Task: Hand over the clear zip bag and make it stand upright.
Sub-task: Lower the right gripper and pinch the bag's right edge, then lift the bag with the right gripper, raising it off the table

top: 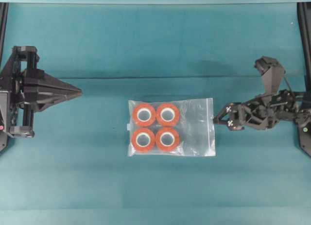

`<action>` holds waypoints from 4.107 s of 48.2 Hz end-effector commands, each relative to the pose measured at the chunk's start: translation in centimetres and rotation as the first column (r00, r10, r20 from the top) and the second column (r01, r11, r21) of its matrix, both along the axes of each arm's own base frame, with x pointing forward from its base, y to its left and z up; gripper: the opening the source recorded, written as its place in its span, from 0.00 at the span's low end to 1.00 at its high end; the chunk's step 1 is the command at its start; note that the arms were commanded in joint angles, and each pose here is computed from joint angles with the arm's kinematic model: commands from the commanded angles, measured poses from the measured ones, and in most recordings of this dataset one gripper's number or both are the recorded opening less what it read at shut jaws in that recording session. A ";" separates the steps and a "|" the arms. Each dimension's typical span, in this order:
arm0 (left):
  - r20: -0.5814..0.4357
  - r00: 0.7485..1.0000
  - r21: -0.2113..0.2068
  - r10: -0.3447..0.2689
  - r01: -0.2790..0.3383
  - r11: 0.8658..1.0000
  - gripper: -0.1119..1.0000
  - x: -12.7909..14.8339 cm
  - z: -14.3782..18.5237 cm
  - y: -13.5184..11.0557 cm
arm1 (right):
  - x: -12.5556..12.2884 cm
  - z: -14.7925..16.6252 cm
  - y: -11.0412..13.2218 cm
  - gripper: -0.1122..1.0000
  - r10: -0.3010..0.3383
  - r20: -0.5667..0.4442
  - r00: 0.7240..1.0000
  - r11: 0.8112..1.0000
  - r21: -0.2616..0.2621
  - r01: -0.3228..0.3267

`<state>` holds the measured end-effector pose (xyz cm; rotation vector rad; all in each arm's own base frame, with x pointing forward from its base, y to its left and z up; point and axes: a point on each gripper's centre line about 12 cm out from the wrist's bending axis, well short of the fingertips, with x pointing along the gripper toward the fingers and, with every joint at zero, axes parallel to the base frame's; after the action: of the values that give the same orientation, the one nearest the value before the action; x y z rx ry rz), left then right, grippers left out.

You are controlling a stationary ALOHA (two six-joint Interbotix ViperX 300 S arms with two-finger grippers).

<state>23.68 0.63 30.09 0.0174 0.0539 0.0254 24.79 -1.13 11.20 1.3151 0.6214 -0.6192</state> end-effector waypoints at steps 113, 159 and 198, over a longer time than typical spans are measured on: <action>-0.009 1.000 -0.005 -0.003 0.003 1.000 0.09 -1.1 -0.1 -0.1 | 4.7 -4.2 0.6 0.13 -0.103 -0.012 0.995 0.994 0.032 0.103; -0.004 1.000 -0.015 0.004 -0.004 1.000 0.09 -1.2 -0.1 0.0 | 6.2 -0.6 2.2 0.13 0.152 -0.143 0.978 0.988 0.032 -0.149; -0.015 1.000 -0.016 0.016 -0.017 1.000 0.09 -1.4 -0.6 0.3 | 10.1 10.0 -1.5 0.13 0.318 -0.271 0.909 0.917 -0.155 -0.367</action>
<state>22.19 0.91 28.88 -0.0020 0.0890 0.0403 34.20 -2.49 19.16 0.9330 0.9914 -0.5716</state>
